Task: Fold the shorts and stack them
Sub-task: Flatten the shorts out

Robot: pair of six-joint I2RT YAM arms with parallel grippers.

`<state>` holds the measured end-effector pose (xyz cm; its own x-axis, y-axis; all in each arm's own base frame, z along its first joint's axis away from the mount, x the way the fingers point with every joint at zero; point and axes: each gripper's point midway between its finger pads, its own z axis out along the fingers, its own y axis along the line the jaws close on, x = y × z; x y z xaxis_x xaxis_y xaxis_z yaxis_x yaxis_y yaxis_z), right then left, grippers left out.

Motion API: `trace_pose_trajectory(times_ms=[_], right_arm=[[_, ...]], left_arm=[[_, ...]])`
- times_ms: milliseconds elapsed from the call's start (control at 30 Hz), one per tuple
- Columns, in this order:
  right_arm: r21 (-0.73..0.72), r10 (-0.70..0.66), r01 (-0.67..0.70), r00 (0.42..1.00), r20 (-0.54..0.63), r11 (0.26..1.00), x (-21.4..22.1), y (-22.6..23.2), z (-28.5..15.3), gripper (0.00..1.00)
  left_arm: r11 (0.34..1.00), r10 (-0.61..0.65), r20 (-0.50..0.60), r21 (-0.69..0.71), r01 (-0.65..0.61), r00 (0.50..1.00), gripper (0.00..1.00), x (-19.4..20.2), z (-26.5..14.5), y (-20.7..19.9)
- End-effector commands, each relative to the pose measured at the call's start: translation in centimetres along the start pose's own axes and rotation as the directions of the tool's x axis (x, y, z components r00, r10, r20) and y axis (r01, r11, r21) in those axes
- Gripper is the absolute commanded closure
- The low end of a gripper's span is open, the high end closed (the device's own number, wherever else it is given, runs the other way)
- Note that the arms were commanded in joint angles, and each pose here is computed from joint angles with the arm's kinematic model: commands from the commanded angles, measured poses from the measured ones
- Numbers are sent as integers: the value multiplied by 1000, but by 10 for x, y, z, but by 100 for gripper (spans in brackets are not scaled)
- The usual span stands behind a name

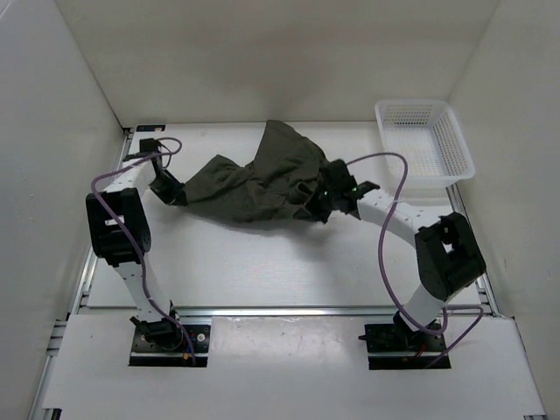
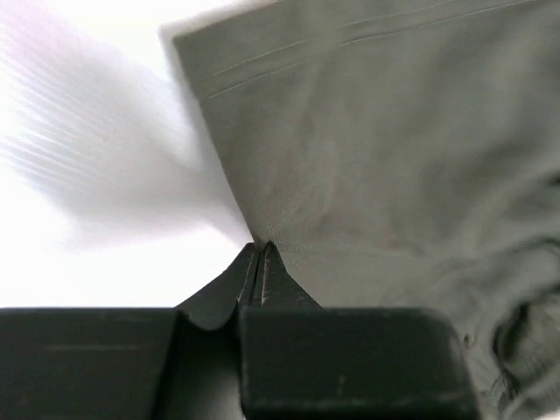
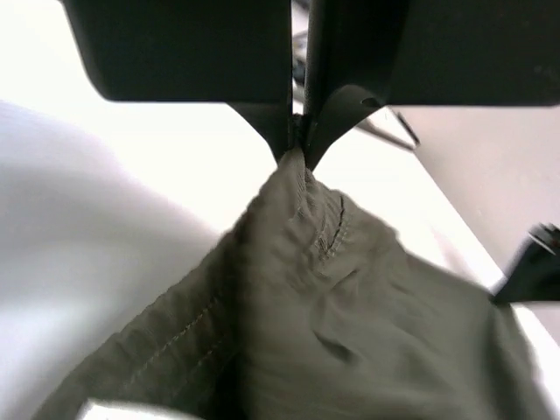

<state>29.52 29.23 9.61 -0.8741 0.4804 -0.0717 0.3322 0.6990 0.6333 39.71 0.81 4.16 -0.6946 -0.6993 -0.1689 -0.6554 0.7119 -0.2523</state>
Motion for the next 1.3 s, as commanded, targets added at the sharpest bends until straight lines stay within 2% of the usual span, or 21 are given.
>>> trace_pose_trajectory(times_ms=[0,133,200,233,267,367,467,500,533,567,600,633,667,700,733,767,833,900,1033,1133,1267], right_arm=[[-45,-152,164,970,191,985,-63,40,-47,99],[-119,-266,311,919,293,943,-117,95,-86,99],[-182,-311,402,868,387,897,-152,139,-126,99],[-198,-323,441,839,438,875,-161,156,-145,99],[-210,-367,524,780,507,825,-169,178,-173,99],[-171,-456,670,648,610,723,-157,195,-222,99],[-111,-522,724,586,619,681,-131,168,-225,99],[-66,-571,711,613,546,700,-122,127,-190,99],[-47,-592,709,622,513,703,-110,106,-180,99],[-40,-607,727,600,521,685,-95,95,-187,99],[-15,-637,735,597,487,678,-83,73,-176,99],[5,-654,719,630,418,695,-62,29,-156,97],[0,-663,716,647,378,698,-46,11,-146,85],[-2,-658,697,678,328,717,-30,-10,-137,70],[12,-651,668,721,236,744,-9,-47,-119,61],[11,-642,657,734,220,754,5,-58,-121,47],[48,-584,586,793,173,809,21,-90,-120,33],[136,-522,505,837,162,852,22,-113,-126,27],[173,-352,325,922,159,930,15,-122,-135,19],[71,-243,237,965,93,969,29,-109,-124,6],[-75,-44,42,999,-17,996,47,-101,-98,2]], left_arm=[[986,8,192,162,-40,981,90,-51,-83,-36],[958,-3,281,276,-77,960,90,-79,-148,-67],[940,-9,291,327,-91,957,90,-82,-180,-81],[918,-13,360,375,-132,933,90,-92,-219,-96],[909,-17,389,391,-148,921,90,-93,-239,-100],[874,-32,474,440,-206,880,90,-85,-297,-104],[883,-10,475,417,-215,880,90,-58,-300,-83],[888,-11,474,409,-209,880,90,-52,-295,-76],[894,1,462,397,-207,887,90,-42,-286,-68],[921,16,376,356,-160,926,90,-20,-244,-47],[917,22,381,361,-171,924,90,-1,-245,-38],[924,29,373,345,-168,927,90,11,-232,-29],[928,41,347,334,-165,937,90,27,-218,-19],[948,38,283,294,-124,958,82,56,-186,8],[954,39,256,279,-113,966,44,69,-172,18],[963,39,230,251,-98,972,28,79,-159,30],[974,42,174,211,-79,984,10,95,-138,48],[975,43,178,208,-80,983,8,93,-137,50],[987,23,185,155,-53,982,17,92,-135,60],[994,-9,162,113,-10,987,17,90,-125,65],[998,-58,109,41,54,992,12,90,-96,75]])
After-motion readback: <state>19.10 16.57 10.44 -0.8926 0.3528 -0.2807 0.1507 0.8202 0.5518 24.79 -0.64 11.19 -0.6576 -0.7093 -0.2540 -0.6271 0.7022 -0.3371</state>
